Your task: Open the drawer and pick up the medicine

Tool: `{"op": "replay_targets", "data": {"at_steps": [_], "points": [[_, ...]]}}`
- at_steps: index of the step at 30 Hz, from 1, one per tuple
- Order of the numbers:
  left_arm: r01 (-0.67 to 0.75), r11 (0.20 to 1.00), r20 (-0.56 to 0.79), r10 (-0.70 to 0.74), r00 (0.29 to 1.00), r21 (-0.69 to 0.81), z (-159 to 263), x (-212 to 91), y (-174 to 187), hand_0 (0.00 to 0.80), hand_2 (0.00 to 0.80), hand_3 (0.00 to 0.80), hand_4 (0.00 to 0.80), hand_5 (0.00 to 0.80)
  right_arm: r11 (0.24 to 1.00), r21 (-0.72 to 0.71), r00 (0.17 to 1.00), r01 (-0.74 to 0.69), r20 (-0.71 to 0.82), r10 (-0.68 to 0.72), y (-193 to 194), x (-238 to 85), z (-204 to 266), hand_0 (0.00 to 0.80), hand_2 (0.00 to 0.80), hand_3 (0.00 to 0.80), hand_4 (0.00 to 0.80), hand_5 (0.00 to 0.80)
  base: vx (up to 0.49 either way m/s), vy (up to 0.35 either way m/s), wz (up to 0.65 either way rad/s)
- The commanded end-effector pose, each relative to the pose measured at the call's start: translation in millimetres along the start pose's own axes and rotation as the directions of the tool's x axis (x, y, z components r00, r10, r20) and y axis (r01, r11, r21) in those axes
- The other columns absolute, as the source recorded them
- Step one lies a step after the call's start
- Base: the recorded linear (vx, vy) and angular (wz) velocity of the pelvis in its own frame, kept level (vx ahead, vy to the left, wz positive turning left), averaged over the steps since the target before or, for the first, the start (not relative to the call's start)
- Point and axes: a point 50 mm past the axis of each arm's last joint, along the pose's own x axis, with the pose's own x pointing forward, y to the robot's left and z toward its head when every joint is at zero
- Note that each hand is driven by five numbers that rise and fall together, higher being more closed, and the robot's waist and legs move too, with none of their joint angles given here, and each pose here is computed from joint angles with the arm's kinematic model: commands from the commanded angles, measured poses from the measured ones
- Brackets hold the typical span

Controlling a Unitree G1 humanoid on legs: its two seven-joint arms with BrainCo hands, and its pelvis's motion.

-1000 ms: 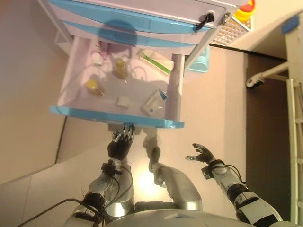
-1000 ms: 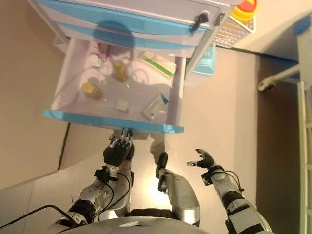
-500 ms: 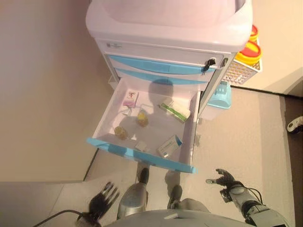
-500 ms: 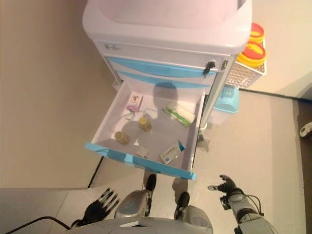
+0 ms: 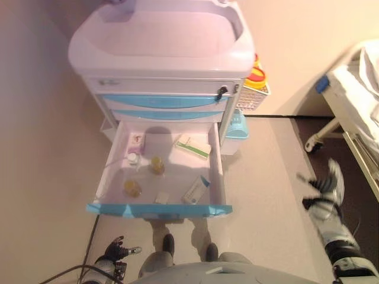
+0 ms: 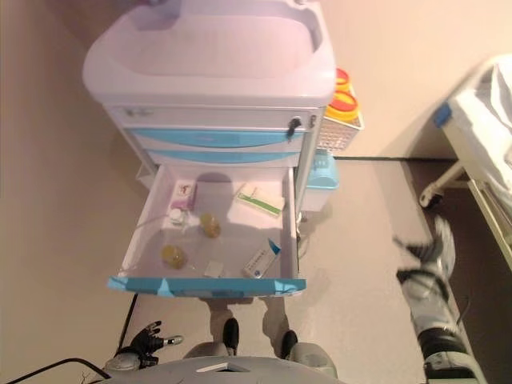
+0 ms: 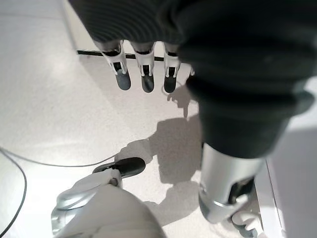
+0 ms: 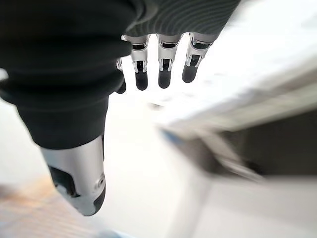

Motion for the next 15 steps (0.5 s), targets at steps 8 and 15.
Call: {"op": "replay_targets", "data": {"at_steps": [8,15], "points": [[0.037,0.998,-0.041,-0.035,0.999,0.051,-0.4,2.3,-10.6,0.000,0.000,0.000,0.000,0.000,0.902,-0.168,0.627,-0.398,0.668,0.401,23.0,15.5,162.9,0.000,0.000,0.000,0.000,0.000,0.005,0.056,0.06],[0.059,0.996,-0.035,-0.057,0.998,0.071,0.0,1.7,-9.1,0.000,0.000,0.000,0.000,0.000,0.837,-0.371,0.515,-0.403,0.664,0.542,64.4,9.2,184.5,0.000,0.000,0.000,0.000,0.000,-0.011,0.018,0.31]]}}
